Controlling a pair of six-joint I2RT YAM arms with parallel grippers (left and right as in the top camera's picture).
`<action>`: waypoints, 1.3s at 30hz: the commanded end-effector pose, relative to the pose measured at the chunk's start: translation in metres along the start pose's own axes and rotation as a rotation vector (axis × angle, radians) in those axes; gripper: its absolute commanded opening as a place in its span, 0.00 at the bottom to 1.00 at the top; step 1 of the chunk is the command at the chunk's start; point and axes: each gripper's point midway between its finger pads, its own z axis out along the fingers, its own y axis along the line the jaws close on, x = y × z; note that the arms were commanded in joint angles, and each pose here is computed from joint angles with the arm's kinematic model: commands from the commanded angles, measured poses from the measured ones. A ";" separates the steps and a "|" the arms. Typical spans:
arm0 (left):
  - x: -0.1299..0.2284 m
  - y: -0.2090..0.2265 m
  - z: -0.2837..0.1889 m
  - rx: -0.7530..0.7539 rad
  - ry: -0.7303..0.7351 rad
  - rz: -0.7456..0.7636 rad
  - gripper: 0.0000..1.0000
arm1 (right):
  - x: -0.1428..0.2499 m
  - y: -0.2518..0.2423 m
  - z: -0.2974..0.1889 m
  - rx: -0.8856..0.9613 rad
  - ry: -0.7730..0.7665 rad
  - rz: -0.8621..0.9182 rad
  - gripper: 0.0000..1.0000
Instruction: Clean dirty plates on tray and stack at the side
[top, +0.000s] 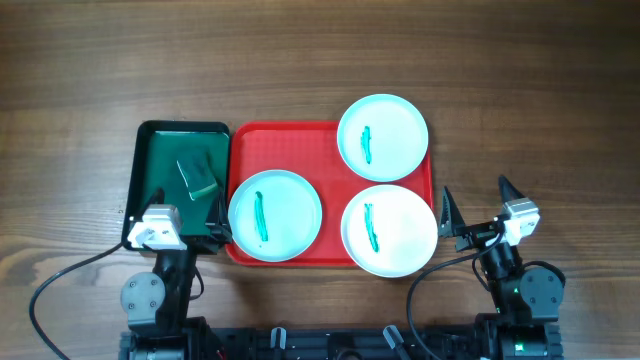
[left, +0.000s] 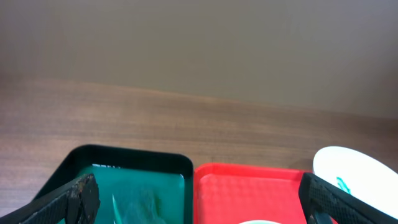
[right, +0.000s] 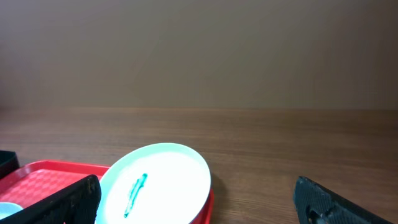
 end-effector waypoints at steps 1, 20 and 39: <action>-0.021 -0.002 -0.007 -0.008 -0.029 -0.019 1.00 | -0.014 0.009 -0.002 -0.045 -0.032 -0.002 1.00; -0.099 -0.016 -0.018 -0.089 0.312 -0.194 1.00 | -0.094 0.052 0.032 -0.289 0.259 0.096 1.00; -0.030 -0.020 0.033 -0.099 0.871 -0.323 1.00 | -0.007 0.108 0.086 -0.380 0.931 0.438 1.00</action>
